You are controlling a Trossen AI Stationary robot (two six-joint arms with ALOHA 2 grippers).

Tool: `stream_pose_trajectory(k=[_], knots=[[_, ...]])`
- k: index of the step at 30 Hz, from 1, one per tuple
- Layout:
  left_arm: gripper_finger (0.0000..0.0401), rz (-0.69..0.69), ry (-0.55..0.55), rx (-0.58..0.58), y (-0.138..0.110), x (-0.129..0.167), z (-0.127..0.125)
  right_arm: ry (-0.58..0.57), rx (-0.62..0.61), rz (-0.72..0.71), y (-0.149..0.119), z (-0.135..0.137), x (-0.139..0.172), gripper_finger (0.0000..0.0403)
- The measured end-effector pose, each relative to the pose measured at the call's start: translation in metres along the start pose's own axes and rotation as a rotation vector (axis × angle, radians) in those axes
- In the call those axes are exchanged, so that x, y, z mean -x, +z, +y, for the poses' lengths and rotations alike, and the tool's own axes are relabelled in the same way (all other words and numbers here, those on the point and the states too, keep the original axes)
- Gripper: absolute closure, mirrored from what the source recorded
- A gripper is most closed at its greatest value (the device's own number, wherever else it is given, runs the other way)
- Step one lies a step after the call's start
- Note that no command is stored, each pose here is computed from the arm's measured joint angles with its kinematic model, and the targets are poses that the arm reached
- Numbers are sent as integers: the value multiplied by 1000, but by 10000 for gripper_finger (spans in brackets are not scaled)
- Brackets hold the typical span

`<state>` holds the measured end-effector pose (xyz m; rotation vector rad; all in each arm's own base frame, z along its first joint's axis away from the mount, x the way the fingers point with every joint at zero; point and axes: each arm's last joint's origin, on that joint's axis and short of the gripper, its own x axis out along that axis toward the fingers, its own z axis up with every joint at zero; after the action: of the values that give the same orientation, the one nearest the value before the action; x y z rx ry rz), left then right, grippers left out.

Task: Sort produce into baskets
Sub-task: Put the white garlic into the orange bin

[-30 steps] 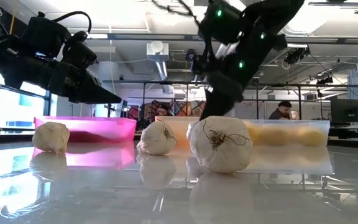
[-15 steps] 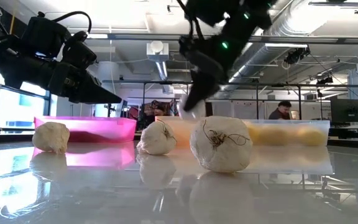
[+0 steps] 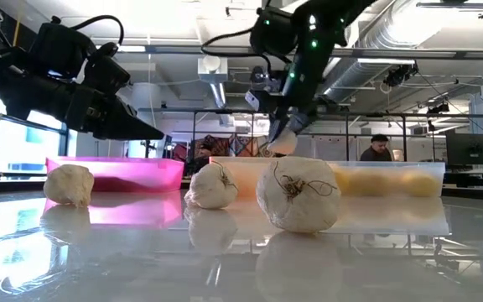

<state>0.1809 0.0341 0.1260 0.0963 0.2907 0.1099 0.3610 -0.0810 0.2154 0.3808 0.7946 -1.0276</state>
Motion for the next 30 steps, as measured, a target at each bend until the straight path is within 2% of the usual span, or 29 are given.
stream_pose_trajectory(k=[8, 16, 20, 30], knots=[[391, 0, 0, 2, 0, 0, 0, 54, -62, -43, -17, 0, -17, 250], [391, 0, 0, 3, 0, 0, 0, 60, -19, -52, -26, -2, -24, 250], [391, 1, 0, 2, 0, 0, 0, 113, -25, -74, -27, -3, -30, 250], [391, 1, -1, 2, 0, 0, 0, 154, 66, -38, -35, -11, -41, 249]])
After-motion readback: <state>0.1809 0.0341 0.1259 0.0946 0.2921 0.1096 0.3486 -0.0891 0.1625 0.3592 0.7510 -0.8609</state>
